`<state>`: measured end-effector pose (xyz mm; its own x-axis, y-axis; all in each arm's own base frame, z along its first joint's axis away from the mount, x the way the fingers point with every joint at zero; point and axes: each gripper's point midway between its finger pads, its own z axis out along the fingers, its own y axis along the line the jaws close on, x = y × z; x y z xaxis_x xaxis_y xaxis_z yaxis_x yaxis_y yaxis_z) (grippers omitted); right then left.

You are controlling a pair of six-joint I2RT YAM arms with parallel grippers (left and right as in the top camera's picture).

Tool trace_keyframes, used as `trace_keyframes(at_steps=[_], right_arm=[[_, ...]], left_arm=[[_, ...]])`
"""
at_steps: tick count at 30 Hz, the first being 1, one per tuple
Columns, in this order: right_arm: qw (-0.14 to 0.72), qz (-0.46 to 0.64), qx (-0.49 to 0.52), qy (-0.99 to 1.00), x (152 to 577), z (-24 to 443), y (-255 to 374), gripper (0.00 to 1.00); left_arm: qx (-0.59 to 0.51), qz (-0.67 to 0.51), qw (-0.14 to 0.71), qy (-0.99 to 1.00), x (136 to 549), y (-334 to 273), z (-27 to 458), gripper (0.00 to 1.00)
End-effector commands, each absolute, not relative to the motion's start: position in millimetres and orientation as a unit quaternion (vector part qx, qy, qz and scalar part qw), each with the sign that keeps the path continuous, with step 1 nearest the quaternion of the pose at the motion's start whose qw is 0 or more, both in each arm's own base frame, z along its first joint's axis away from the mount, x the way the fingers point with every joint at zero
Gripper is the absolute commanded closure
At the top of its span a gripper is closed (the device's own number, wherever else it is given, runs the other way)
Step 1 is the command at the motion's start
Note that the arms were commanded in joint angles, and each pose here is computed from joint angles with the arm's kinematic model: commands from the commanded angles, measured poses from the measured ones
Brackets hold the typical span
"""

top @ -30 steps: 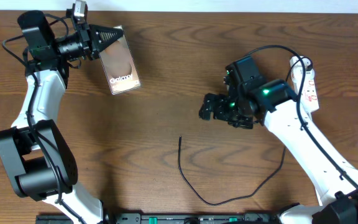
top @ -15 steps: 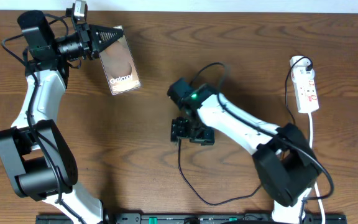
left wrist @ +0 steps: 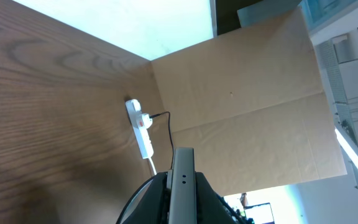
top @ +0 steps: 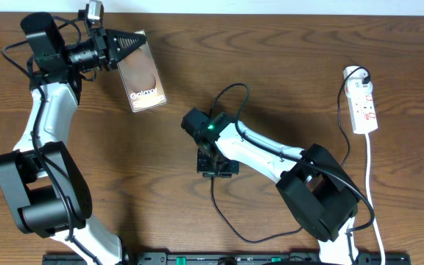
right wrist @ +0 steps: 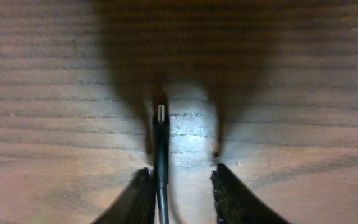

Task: Plug charger to phone and switch on socket
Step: 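Lower the right gripper onto the black cable's connector end, then grasp the cable connector with the right gripper and lift it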

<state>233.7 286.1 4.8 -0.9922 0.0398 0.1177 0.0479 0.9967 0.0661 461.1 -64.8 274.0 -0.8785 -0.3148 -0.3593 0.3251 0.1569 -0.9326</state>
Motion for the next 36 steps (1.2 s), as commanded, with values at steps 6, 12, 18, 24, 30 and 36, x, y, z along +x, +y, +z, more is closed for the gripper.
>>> trace_keyframes(at_steps=[6,12,18,24,30,36], right_arm=[[-0.014,0.01,-0.04,-0.999,255.7,1.6,276.4,0.72],[-0.014,0.001,-0.037,-0.999,254.8,1.0,282.0,0.72],[0.009,-0.018,-0.064,-0.998,243.9,0.5,292.0,0.8],[0.008,-0.016,-0.075,-0.997,241.5,0.0,293.1,0.96],[-0.006,-0.004,-0.082,-0.997,245.3,-0.5,289.1,0.81],[-0.008,-0.003,-0.081,-0.997,245.7,-0.4,289.0,0.92]], left_arm=[[0.032,-0.651,0.255,0.714,453.8,-65.4,289.7,0.93],[0.032,-0.651,0.255,0.714,453.7,-65.5,289.7,0.93],[0.032,-0.651,0.255,0.714,453.7,-65.5,289.7,0.93],[0.031,-0.651,0.254,0.714,453.7,-65.5,289.5,0.93],[0.032,-0.651,0.254,0.714,453.6,-65.5,289.5,0.93],[0.032,-0.651,0.254,0.714,453.6,-65.5,289.5,0.93]])
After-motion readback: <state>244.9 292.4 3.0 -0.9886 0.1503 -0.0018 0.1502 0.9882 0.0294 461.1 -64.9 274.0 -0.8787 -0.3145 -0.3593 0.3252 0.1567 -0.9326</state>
